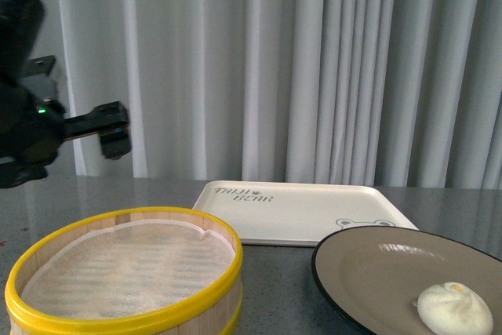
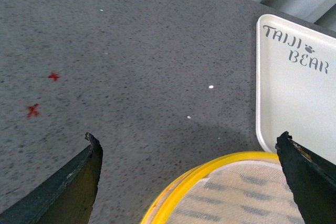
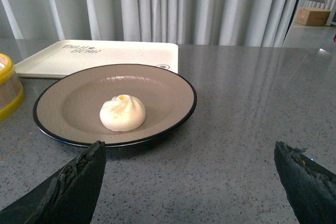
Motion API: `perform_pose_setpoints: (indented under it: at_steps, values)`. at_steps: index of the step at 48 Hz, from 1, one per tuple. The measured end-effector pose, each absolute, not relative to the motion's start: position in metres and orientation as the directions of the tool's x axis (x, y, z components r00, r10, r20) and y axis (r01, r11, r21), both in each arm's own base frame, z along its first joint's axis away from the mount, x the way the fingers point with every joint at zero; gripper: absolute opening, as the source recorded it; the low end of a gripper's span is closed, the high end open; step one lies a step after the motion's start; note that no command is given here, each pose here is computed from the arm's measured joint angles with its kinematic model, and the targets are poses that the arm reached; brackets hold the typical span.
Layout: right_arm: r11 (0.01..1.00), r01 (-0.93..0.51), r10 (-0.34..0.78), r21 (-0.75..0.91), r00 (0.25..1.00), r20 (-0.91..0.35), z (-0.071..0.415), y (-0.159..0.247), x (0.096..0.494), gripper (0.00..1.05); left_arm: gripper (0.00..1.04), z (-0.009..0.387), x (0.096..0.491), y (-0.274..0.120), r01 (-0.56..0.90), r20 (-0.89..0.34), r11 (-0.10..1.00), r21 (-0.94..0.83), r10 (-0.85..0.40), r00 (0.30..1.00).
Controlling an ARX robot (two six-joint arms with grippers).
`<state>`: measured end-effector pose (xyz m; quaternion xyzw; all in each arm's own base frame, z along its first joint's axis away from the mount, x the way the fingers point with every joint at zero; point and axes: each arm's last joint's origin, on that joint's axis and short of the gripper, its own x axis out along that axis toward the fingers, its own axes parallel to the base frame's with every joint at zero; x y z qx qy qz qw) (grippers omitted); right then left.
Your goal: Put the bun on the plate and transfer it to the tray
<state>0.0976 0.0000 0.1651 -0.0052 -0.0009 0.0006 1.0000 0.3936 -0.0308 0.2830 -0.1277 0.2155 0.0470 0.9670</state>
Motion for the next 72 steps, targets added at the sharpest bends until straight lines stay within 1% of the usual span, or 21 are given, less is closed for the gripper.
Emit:
perform_pose_setpoints:
  at_steps: [5,9,10,11,13,16,19,20,25,26,34,39,45,70,72]
  values:
    - [1.000,-0.002,0.002,-0.010,1.000,0.002,0.165,0.000,0.098,0.96,0.98,0.293,0.387,-0.032,-0.116,-0.405,0.968,-0.223,0.017,0.914]
    - [1.000,0.001,-0.001,-0.010,1.000,0.002,0.165,0.000,0.098,0.96,0.98,0.294,0.386,-0.037,-0.095,-0.401,0.971,-0.221,-0.001,0.916]
    - [1.000,0.000,0.000,-0.010,1.000,0.002,0.165,0.000,0.098,0.96,0.94,0.291,0.385,-0.038,-0.068,-0.354,0.978,-0.197,-0.006,0.935]
    - [1.000,-0.001,0.001,-0.010,1.000,0.002,0.165,0.000,0.098,0.96,0.89,0.288,0.383,-0.038,-0.035,-0.276,0.986,-0.164,-0.011,0.961]
    - [1.000,-0.001,0.001,-0.010,1.000,0.002,0.165,0.000,0.098,0.96,0.80,0.280,0.372,-0.036,-0.001,-0.158,0.994,-0.112,-0.017,0.987]
    - [1.000,-0.001,0.001,-0.010,1.000,0.002,0.165,0.000,0.098,0.96,0.69,0.270,0.354,-0.030,0.005,-0.062,0.997,-0.071,-0.009,0.998]
    - [1.000,-0.001,0.001,-0.010,1.000,0.002,0.165,0.000,0.098,0.96,0.53,0.258,0.324,-0.022,-0.001,0.012,0.999,-0.041,0.002,1.000]
    - [1.000,-0.001,0.001,-0.010,1.000,0.002,0.165,0.000,0.098,0.96,0.51,0.257,0.321,-0.022,-0.002,0.015,0.999,-0.038,0.003,1.000]
    - [1.000,-0.001,0.001,-0.010,1.000,0.002,0.165,0.000,0.098,0.96,0.34,0.242,0.294,-0.016,-0.007,0.020,1.000,-0.023,0.007,1.000]
    - [1.000,-0.001,0.001,-0.010,1.000,0.002,0.165,0.000,0.098,0.96,0.32,0.240,0.292,-0.016,-0.006,0.018,1.000,-0.023,0.006,1.000]
    - [1.000,-0.001,0.001,-0.010,1.000,0.002,0.165,0.000,0.098,0.96,0.04,0.215,0.256,-0.010,0.014,-0.010,1.000,-0.014,-0.014,1.000]
    - [1.000,-0.001,0.001,-0.010,1.000,0.002,0.165,0.000,0.098,0.96,0.04,0.205,0.232,-0.001,-0.002,-0.006,1.000,-0.008,0.002,1.000]
    - [1.000,-0.001,0.001,-0.010,1.000,0.002,0.165,0.000,0.098,0.96,0.04,0.193,0.209,0.000,-0.002,-0.010,1.000,-0.008,0.002,1.000]
    - [1.000,-0.001,0.001,-0.010,1.000,0.002,0.165,0.000,0.098,0.96,0.04,0.172,0.152,0.000,0.000,-0.010,1.000,-0.008,0.000,1.000]
    - [1.000,-0.001,0.001,-0.010,1.000,0.002,0.165,0.000,0.098,0.96,0.04,0.169,0.149,0.000,0.000,0.006,1.000,-0.007,0.000,1.000]
